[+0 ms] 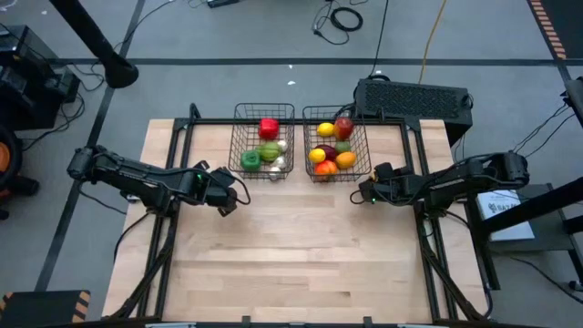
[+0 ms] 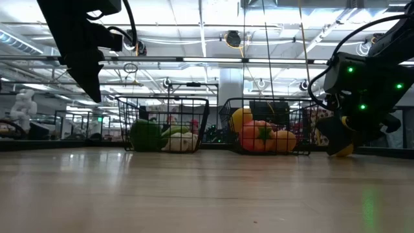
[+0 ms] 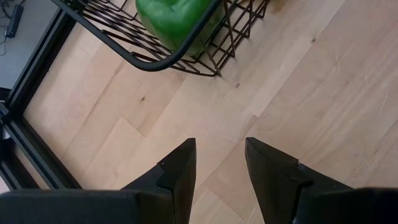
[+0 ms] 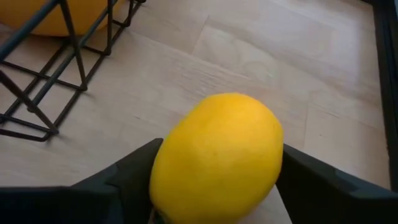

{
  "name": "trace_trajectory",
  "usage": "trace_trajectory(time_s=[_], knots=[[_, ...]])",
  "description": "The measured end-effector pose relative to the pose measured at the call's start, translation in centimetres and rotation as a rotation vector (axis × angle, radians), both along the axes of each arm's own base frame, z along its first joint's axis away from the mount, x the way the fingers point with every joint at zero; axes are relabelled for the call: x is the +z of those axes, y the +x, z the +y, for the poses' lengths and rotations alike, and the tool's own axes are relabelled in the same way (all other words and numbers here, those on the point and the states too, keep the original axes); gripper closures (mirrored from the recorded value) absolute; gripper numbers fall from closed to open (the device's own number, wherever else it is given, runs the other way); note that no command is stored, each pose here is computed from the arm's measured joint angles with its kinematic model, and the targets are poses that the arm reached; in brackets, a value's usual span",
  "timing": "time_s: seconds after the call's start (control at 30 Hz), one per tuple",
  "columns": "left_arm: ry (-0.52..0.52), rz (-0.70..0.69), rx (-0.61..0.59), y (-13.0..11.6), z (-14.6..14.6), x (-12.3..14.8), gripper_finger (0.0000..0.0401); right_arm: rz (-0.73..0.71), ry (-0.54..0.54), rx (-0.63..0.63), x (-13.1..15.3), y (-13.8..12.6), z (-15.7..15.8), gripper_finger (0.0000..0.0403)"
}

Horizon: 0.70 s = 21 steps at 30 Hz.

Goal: Sort produce into baskets
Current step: Put the yellow lemon into the right wire basket

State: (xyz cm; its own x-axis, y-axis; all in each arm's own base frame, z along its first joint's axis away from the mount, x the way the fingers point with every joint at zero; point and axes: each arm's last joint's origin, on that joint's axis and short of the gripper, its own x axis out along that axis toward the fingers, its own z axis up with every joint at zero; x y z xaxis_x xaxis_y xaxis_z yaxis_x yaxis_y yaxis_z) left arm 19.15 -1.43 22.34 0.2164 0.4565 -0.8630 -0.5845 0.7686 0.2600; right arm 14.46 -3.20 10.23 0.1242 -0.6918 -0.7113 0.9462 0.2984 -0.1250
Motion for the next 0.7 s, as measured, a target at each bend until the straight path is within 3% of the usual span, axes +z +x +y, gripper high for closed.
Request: trace_trajectory(time_s=[0.27, 0.7], knots=[[0.0, 0.0, 0.0, 0.0, 0.0, 0.0, 0.0255, 0.017, 0.049, 0.032, 0.3, 0.3, 0.1, 0.0131], [-0.003, 0.0, -0.001, 0.0, 0.0, 0.0, 0.0255, 0.111, 0.239, 0.105, 2.6, 1.5, 1.4, 0.0134]])
